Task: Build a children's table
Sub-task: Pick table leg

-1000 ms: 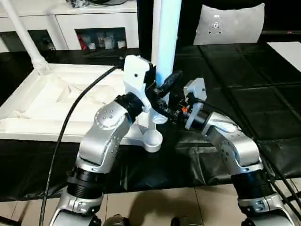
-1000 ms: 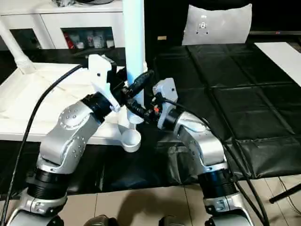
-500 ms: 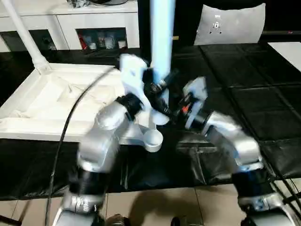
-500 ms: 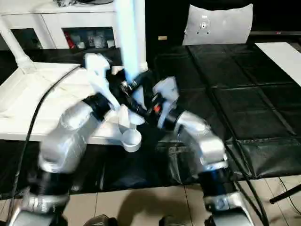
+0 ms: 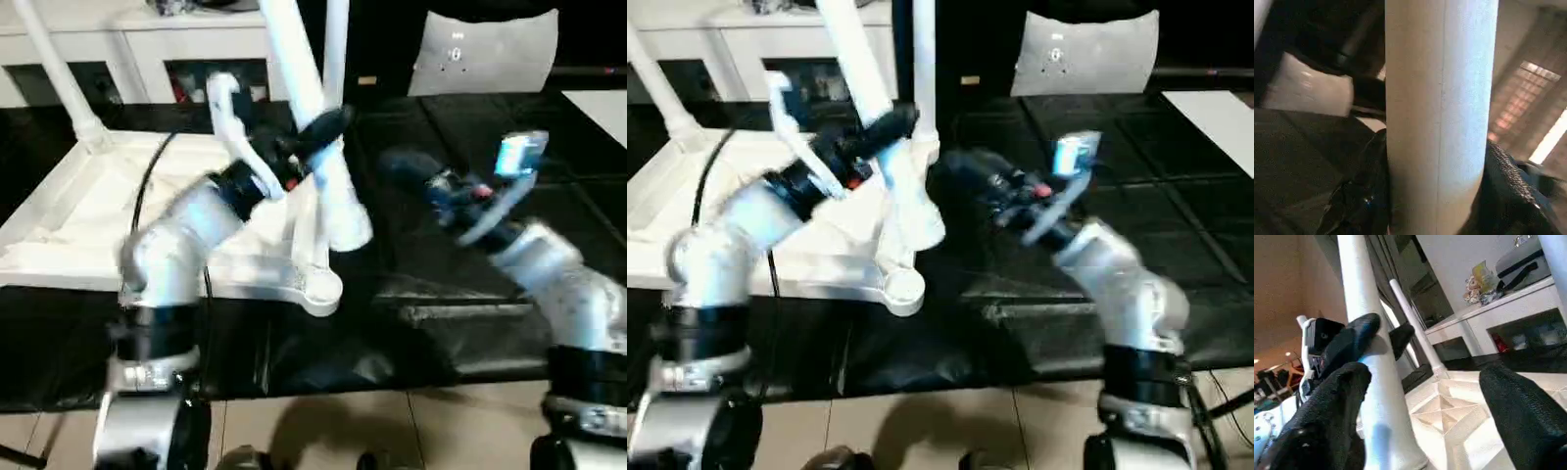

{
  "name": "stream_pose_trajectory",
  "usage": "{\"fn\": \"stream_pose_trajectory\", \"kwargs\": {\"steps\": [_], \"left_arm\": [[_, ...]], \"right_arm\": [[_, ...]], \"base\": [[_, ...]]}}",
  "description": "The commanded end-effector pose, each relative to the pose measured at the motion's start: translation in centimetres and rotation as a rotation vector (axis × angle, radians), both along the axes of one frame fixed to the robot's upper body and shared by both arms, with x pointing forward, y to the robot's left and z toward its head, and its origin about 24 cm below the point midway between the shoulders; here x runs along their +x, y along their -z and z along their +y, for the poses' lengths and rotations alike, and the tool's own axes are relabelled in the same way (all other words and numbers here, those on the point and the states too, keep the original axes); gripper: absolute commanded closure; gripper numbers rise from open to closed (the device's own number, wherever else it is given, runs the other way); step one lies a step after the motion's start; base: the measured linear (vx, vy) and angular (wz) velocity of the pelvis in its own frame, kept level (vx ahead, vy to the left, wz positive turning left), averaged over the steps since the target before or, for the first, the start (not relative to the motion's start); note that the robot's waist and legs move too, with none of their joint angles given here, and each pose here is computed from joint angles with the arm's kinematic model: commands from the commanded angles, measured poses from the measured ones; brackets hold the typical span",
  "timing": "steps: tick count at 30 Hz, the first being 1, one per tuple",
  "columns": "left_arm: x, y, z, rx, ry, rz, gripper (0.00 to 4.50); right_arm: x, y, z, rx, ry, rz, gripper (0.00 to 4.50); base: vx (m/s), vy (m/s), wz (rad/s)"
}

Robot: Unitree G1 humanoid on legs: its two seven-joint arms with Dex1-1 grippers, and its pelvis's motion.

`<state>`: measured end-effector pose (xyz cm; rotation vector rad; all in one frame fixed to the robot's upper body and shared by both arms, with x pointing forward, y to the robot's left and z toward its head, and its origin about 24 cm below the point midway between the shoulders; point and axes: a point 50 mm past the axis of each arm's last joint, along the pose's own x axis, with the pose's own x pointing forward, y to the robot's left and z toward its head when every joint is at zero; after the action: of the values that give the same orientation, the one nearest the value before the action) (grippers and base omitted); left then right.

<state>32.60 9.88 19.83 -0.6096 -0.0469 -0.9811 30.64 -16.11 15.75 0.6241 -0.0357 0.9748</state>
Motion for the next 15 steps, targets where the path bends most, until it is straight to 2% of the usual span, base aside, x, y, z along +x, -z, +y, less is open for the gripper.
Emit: {"fn": "stream_pose_trajectory", "kwargs": {"steps": [1,4,7,9,12,15], "left_arm": [[-0.2,-0.8,-0.1,-0.008,0.065,-0.028,2.62],[-0.7,-1.4,-0.1,0.007,0.135,-0.064,2.62],[-0.9,-1.5,-0.1,0.035,0.166,-0.08,2.62],[-1.1,-1.3,-0.5,0.15,0.176,-0.154,2.62],[-1.4,-0.9,-0.8,0.226,0.213,-0.21,2.62],[-1.8,-0.7,-1.4,0.27,0.254,-0.256,2.62]], "right_arm": [[-0.2,-0.6,-0.1,0.009,-0.018,-0.013,0.04],[-0.4,-0.7,0.0,0.022,-0.051,0.008,0.01],[-0.6,-0.8,0.2,-0.006,-0.081,0.012,0.0],[-1.1,-0.6,0.8,-0.167,-0.155,-0.057,0.0],[-1.5,-0.5,1.2,-0.247,-0.212,-0.092,0.0],[-1.5,-0.5,1.4,-0.286,-0.241,-0.131,0.0]], "base": [[0.0,0.0,0.0],[0.0,0.0,0.0],[0.0,0.0,0.0],[0.0,0.0,0.0],[0.0,0.0,0.0],[0.0,0.0,0.0]]}}
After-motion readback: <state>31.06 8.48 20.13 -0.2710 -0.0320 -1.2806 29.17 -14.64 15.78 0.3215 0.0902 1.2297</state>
